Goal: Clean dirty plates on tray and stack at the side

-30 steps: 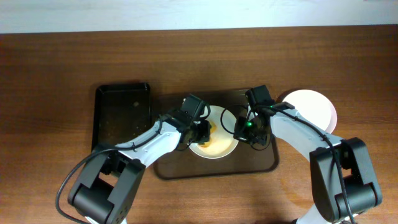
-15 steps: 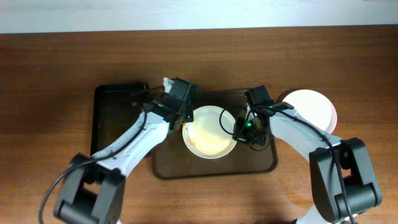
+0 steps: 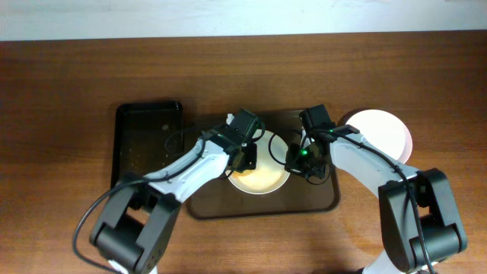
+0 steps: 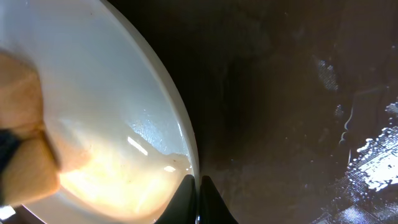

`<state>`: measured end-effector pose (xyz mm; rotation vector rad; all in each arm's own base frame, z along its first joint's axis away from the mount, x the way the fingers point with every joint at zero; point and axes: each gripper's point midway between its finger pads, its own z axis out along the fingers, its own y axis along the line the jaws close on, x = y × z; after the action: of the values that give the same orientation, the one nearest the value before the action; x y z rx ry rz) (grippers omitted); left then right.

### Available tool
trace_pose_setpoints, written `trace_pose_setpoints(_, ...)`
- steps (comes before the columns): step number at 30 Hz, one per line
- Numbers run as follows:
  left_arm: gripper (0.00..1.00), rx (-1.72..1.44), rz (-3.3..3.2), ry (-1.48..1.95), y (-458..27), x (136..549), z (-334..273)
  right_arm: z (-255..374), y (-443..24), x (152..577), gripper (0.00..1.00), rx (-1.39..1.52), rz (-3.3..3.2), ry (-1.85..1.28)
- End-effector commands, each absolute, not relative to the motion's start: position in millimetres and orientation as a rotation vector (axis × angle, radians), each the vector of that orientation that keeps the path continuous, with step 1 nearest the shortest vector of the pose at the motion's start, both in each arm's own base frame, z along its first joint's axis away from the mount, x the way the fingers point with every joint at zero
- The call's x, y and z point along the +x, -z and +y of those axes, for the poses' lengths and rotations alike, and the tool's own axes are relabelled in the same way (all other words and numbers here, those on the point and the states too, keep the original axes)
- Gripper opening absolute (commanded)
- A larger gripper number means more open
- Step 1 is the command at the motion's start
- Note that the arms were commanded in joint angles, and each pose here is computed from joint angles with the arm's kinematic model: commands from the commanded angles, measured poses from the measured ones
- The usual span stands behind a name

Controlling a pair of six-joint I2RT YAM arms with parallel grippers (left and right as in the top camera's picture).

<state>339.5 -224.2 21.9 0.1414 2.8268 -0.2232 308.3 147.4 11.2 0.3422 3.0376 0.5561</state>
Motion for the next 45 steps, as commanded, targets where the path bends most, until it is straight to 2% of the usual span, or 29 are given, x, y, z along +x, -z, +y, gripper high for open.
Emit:
trace_pose_setpoints(1, 0.00, 0.155, 2.780, -0.024, -4, 354, -200, 140, -7, 305, 0.04, 0.350, 3.050, -0.496)
trace_pose_setpoints(5, 0.00, 0.300, 2.590, -0.303, -19, 387, -176, 140, -7, 303, 0.04, 0.352, 3.057, -0.492)
trace_pose_setpoints(8, 0.00, 0.343, 2.531, -0.432, -27, 395, -163, 140, -7, 303, 0.04, 0.353, 3.060, -0.491)
trace_pose_setpoints(16, 0.00, 0.421, 2.535, -0.460, -54, 397, -168, 140, -7, 303, 0.04, 0.353, 3.060, -0.491)
trace_pose_setpoints(20, 0.00, 0.236, 2.520, -0.332, -90, 396, -162, 139, -7, 303, 0.04, 0.353, 3.061, -0.490)
trace_pose_setpoints(24, 0.00, 0.055, 2.691, -0.125, -87, 378, -141, 138, -6, 303, 0.04, 0.343, 3.059, -0.478)
trace_pose_setpoints(27, 0.00, -0.069, 2.752, 0.069, -94, 379, -120, 141, -12, 320, 0.04, 0.113, 2.981, -0.481)
trace_pose_setpoints(29, 0.00, -0.076, 2.751, 0.168, -102, 383, -107, 145, -28, 332, 0.04, 0.012, 2.919, -0.489)
trace_pose_setpoints(30, 0.00, -0.053, 2.755, 0.214, -103, 384, -100, 146, -52, 345, 0.04, -0.055, 2.839, -0.485)
trace_pose_setpoints(34, 0.00, -0.084, 2.750, 0.433, -104, 388, -61, 128, -109, 356, 0.04, -0.110, 2.672, -0.340)
trace_pose_setpoints(37, 0.00, -0.078, 2.718, 0.539, -103, 387, -32, 93, -141, 354, 0.04, -0.083, 2.583, -0.078)
trace_pose_setpoints(39, 0.00, -0.131, 2.672, 0.660, -95, 380, -10, 69, -172, 356, 0.04, -0.134, 2.443, 0.265)
trace_pose_setpoints(42, 0.00, -0.162, 2.550, 0.825, -81, 373, 7, 80, -194, 352, 0.04, -0.188, 2.299, 0.524)
trace_pose_setpoints(45, 0.00, -0.312, 2.603, 0.832, -47, 361, 23, 98, -195, 348, 0.04, -0.239, 2.285, 0.496)
